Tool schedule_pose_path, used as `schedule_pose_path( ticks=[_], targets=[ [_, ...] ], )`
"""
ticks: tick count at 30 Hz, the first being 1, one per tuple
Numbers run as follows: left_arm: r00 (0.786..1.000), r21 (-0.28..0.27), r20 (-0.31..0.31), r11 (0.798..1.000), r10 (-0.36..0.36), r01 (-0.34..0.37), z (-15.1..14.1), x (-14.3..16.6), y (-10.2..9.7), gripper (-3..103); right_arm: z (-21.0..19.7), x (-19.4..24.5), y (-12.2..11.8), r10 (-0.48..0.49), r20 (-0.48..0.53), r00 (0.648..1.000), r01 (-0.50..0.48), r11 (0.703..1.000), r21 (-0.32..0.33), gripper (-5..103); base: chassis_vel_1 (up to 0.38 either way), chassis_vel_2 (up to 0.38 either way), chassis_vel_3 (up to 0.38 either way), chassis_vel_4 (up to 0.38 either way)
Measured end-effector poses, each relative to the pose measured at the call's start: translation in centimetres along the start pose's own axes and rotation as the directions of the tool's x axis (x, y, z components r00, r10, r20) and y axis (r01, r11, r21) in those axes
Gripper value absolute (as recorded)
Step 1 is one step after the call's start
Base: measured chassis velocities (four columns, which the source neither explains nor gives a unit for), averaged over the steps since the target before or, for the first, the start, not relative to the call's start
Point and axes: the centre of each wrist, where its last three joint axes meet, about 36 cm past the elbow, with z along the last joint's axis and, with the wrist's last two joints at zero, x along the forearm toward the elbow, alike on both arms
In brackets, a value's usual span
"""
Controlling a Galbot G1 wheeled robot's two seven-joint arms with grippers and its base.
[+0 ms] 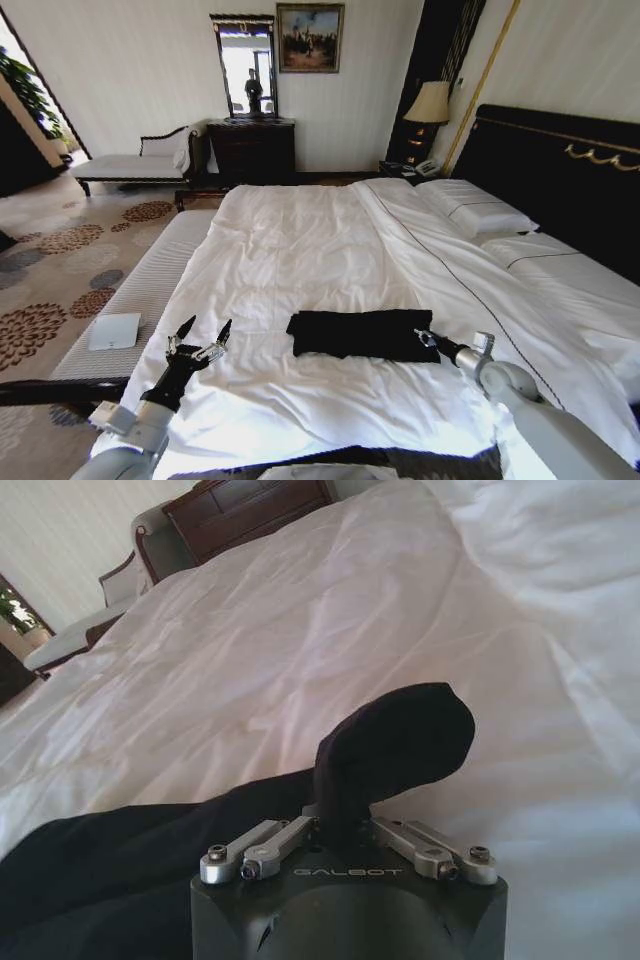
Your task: Fold the clothes on the bed.
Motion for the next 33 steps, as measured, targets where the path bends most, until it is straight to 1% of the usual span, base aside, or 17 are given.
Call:
schedule_pose_path(
  ticks=[1,2,4,6,7,8,9,11,13,17,22,27,33],
  targets=[
    [1.0,0.0,0.0,1.0,0.0,0.0,0.0,0.0,0.0,100,-0.3,-0.4,1.5,-0.024,-0.003,1.0,0.024,0.999,-0.023,5,0.0,0.0,0.0,0.0],
    [1.0,0.0,0.0,1.0,0.0,0.0,0.0,0.0,0.0,100,-0.3,-0.4,1.5,-0.024,-0.003,1.0,0.024,0.999,-0.023,5,0.0,0.0,0.0,0.0],
    [1.0,0.0,0.0,1.0,0.0,0.0,0.0,0.0,0.0,100,-0.7,-0.7,3.1,-0.052,0.0,0.999,0.052,0.997,-0.052,5,0.0,0.0,0.0,0.0],
    [1.0,0.0,0.0,1.0,0.0,0.0,0.0,0.0,0.0,100,-1.1,-1.0,5.0,-0.085,0.006,0.996,0.085,0.993,-0.083,5,0.0,0.0,0.0,0.0],
    [1.0,0.0,0.0,1.0,0.0,0.0,0.0,0.0,0.0,100,-1.4,-1.1,6.7,-0.115,0.012,0.993,0.116,0.988,-0.098,5,0.0,0.0,0.0,0.0],
    [1.0,0.0,0.0,1.0,0.0,0.0,0.0,0.0,0.0,100,-1.4,-1.2,7.4,-0.128,0.013,0.992,0.129,0.986,-0.102,5,0.0,0.0,0.0,0.0],
    [1.0,0.0,0.0,1.0,0.0,0.0,0.0,0.0,0.0,100,-1.4,-1.2,7.4,-0.128,0.013,0.992,0.129,0.986,-0.102,5,0.0,0.0,0.0,0.0],
    [1.0,0.0,0.0,1.0,0.0,0.0,0.0,0.0,0.0,100,-1.3,-1.6,9.1,-0.16,0.016,0.987,0.161,0.98,-0.113,5,0.0,0.0,0.0,0.0],
    [1.0,0.0,0.0,1.0,0.0,0.0,0.0,0.0,0.0,100,-1.2,-2.3,10.3,-0.176,0.016,0.984,0.177,0.977,-0.123,5,0.0,0.0,0.0,0.0],
    [1.0,0.0,0.0,1.0,0.0,0.0,0.0,0.0,0.0,100,-0.9,-3.7,11.0,-0.183,0.01,0.983,0.183,0.974,-0.133,5,0.0,0.0,0.0,0.0],
    [1.0,0.0,0.0,1.0,0.0,0.0,0.0,0.0,0.0,100,0.4,-6.3,11.2,-0.168,-0.016,0.986,0.164,0.975,-0.148,5,0.0,0.0,0.0,0.0],
    [1.0,0.0,0.0,1.0,0.0,0.0,0.0,0.0,0.0,100,1.2,-7.5,11.6,-0.172,-0.024,0.985,0.166,0.973,-0.157,5,0.0,0.0,0.0,0.0],
    [1.0,0.0,0.0,1.0,0.0,0.0,0.0,0.0,0.0,100,1.0,-8.5,12.2,-0.178,-0.017,0.984,0.172,0.97,-0.171,5,0.0,0.0,0.0,0.0]
  ],
)
